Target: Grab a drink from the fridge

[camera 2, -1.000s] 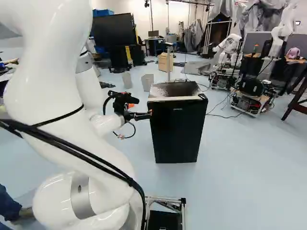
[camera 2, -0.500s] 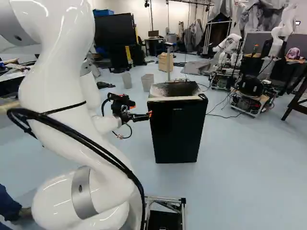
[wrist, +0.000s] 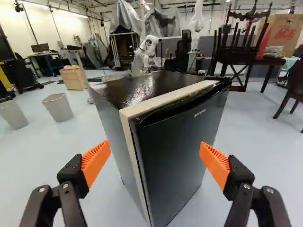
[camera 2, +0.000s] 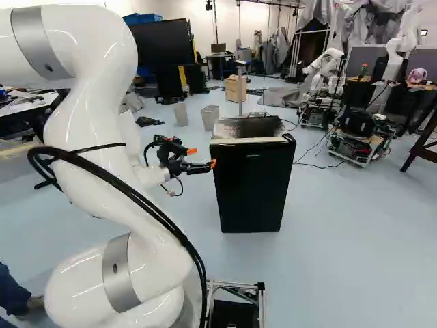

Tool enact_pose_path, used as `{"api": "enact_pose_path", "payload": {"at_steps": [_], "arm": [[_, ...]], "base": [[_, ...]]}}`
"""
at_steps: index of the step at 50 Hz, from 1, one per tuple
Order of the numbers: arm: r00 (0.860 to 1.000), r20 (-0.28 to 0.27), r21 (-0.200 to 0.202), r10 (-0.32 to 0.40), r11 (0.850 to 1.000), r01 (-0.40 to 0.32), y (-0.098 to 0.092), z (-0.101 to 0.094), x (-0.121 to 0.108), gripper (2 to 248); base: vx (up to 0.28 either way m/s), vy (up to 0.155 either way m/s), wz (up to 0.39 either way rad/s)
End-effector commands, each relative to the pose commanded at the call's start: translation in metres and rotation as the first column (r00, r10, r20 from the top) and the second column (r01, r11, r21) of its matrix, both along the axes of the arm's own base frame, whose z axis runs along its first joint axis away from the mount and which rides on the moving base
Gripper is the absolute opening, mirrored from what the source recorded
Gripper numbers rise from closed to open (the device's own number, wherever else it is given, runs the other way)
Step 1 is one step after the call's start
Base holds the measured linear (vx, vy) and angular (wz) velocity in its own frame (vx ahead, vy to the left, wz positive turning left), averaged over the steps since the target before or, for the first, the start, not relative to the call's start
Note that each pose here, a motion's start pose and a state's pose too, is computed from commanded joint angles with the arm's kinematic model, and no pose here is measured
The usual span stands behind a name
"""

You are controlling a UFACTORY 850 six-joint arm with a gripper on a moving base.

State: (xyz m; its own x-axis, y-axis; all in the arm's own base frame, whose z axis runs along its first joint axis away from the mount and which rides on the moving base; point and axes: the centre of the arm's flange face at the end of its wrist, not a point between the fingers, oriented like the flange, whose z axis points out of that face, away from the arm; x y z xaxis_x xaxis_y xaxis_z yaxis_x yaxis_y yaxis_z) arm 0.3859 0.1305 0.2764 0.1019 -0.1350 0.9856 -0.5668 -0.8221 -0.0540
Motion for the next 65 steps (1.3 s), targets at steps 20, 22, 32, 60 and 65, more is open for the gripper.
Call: {"api": "enact_pose_path", "payload": {"at_steps": [20,22,32,60,65], "arm": [[0.999,0.041,0.023,-0.012,1.0,0.011,0.024,-0.004,0.037,247],[0.999,0.045,0.026,-0.015,1.0,0.014,0.026,-0.005,0.04,247],[0.998,0.06,0.039,-0.033,0.999,0.031,0.037,-0.007,0.052,247],[0.986,0.074,0.076,-0.148,0.987,0.142,0.056,-0.011,0.063,247],[0.982,0.075,0.084,-0.175,0.982,0.168,0.058,-0.011,0.064,247]], "base": [[0.0,0.0,0.0],[0.0,0.0,0.0],[0.0,0.0,0.0],[0.0,0.0,0.0],[0.0,0.0,0.0]]}}
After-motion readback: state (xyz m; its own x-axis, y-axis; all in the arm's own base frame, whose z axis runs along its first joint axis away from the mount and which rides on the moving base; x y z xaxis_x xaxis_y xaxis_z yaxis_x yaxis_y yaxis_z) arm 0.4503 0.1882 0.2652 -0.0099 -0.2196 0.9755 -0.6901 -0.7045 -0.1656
